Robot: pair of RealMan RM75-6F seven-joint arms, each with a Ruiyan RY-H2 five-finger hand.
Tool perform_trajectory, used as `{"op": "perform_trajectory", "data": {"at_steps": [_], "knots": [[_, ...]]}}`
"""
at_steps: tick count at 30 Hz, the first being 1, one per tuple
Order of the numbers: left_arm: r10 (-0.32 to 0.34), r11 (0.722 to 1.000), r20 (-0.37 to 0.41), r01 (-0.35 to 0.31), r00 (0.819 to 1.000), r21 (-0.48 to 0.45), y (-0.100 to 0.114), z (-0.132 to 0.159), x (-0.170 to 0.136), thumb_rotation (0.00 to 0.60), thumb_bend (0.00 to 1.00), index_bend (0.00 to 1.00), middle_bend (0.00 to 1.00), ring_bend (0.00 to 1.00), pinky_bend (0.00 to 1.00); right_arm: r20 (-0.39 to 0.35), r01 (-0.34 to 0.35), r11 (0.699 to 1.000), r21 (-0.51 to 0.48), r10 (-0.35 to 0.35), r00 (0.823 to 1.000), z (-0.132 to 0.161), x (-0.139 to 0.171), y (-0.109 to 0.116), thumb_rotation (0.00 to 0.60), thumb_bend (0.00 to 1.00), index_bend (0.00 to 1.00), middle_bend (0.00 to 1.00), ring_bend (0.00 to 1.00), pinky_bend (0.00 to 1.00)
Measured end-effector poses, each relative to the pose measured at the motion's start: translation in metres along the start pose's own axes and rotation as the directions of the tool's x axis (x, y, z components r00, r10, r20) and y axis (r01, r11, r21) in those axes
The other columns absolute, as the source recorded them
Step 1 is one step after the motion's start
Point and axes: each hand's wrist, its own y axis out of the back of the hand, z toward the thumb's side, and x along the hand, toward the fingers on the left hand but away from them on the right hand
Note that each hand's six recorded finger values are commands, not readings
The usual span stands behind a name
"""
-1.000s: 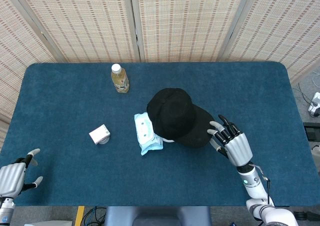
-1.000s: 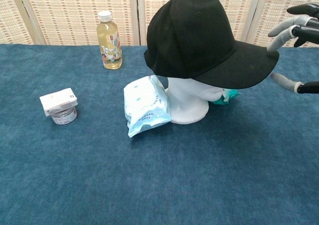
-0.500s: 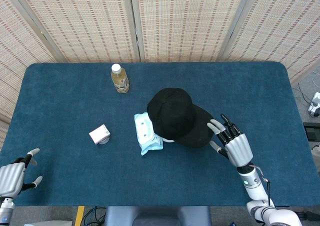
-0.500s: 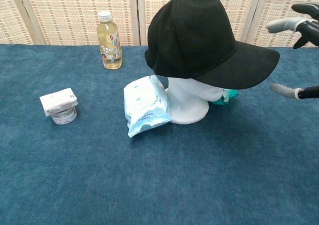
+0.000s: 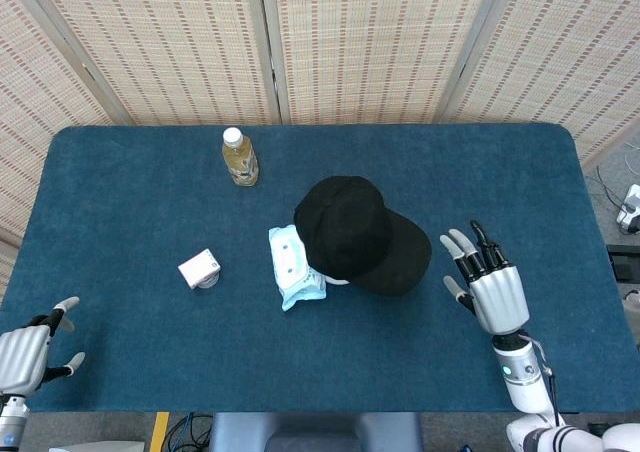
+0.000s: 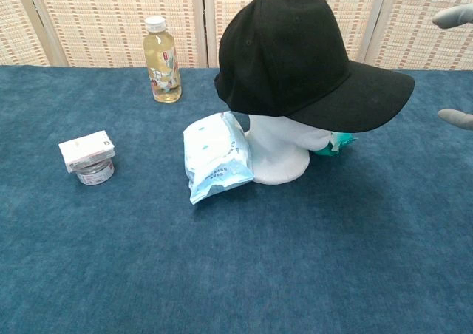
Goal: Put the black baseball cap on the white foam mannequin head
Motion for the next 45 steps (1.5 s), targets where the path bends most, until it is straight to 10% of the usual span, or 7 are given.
{"op": "perform_trajectory", "data": {"at_steps": [9, 22, 45], "knots": [[0.044, 0.999, 0.025, -0.044, 0.999, -0.022, 0.008, 0.004, -0.001, 0.6, 0.19, 0.19, 0.43, 0.33, 0.48, 0.208, -0.173, 0.964, 0.203, 0.13, 0.969, -0.022, 0.009, 0.053, 0.6, 0.01, 0.2, 0.25, 0.07, 0.35], [0.087, 0.995, 0.039, -0.085, 0.995, -0.042, 0.014, 0.004, -0.001, 0.6, 0.19, 0.2, 0.43, 0.33, 0.48, 0.382, -0.489, 0.849, 0.201, 0.392, 0.837, -0.065, 0.054, 0.057, 0.6, 0.01, 0.2, 0.25, 0.07, 0.35], [0.142, 0.989, 0.039, -0.14, 0.989, -0.051, 0.02, -0.001, 0.002, 0.6, 0.19, 0.23, 0.43, 0.33, 0.48, 0.445, -0.461, 0.884, 0.073, 0.385, 0.809, -0.091, 0.076, 0.059, 0.6, 0.01, 0.2, 0.25, 0.07, 0.35]]}}
